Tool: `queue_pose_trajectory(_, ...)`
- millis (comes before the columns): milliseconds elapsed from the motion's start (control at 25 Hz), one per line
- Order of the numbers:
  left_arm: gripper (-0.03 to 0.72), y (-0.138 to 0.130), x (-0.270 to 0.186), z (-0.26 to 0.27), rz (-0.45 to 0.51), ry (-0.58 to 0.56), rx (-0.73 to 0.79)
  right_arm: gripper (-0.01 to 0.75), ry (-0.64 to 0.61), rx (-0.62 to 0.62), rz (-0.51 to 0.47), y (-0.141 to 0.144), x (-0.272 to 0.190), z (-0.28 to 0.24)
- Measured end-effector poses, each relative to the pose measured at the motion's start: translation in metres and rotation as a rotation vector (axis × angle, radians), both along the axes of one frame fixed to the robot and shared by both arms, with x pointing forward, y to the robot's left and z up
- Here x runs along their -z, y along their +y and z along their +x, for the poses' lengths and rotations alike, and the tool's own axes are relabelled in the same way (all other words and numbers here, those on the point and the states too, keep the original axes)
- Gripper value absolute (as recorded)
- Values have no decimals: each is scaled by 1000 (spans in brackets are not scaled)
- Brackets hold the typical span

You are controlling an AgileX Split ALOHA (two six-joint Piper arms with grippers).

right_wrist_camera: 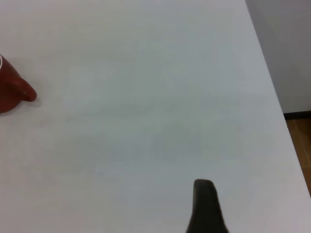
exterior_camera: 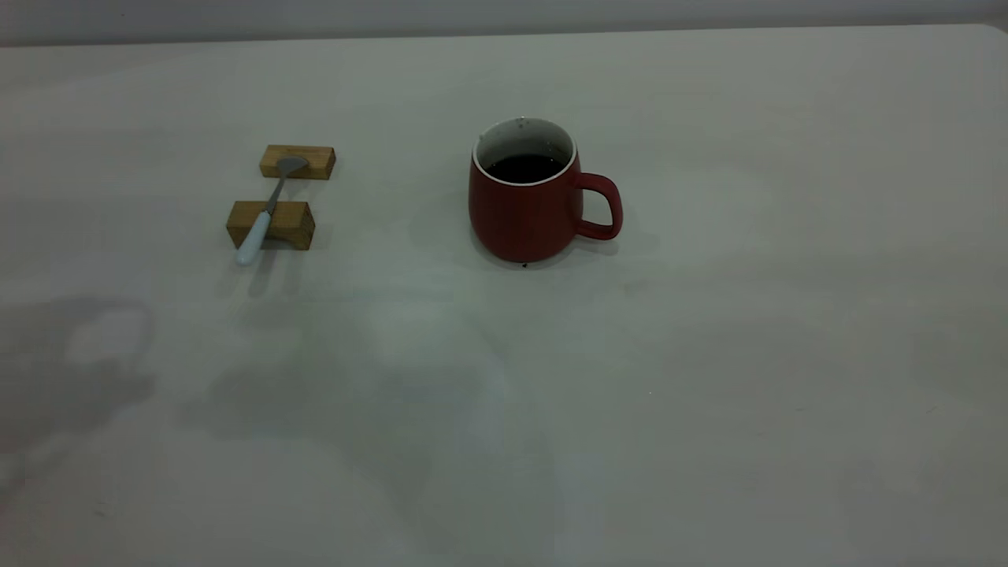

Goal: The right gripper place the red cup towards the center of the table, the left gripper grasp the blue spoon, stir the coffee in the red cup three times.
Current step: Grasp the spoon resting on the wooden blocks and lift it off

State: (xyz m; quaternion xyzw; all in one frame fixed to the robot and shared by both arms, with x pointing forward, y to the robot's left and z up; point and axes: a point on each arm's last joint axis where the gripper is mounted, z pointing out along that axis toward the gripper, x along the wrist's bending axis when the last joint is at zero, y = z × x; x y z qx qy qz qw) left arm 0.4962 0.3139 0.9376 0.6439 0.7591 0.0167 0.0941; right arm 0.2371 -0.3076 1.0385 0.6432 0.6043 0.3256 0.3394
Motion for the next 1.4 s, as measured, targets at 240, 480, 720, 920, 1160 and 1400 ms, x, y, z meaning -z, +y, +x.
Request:
queue_pose_trajectory(240, 547, -29, 45, 43, 13, 18, 93, 582, 0, 0, 0, 0, 0, 0)
queue_pose_trajectory(480, 546, -51, 77, 85, 14, 39, 149, 582, 0, 0, 0, 0, 0, 0)
queue_pose_trajectory(720, 546, -71, 100, 110, 8, 78, 176, 582, 0, 0, 0, 0, 0, 0)
queue_pose_trajectory(920, 544, -75, 107, 118, 4, 88, 155, 582, 0, 0, 0, 0, 0, 0)
queue_pose_trajectory(1160, 544, -76, 119, 124, 2, 105, 137, 582, 0, 0, 0, 0, 0, 0)
queue_pose_trajectory(1400, 544, -76, 138, 128, 4, 136, 137, 582, 0, 0, 0, 0, 0, 0)
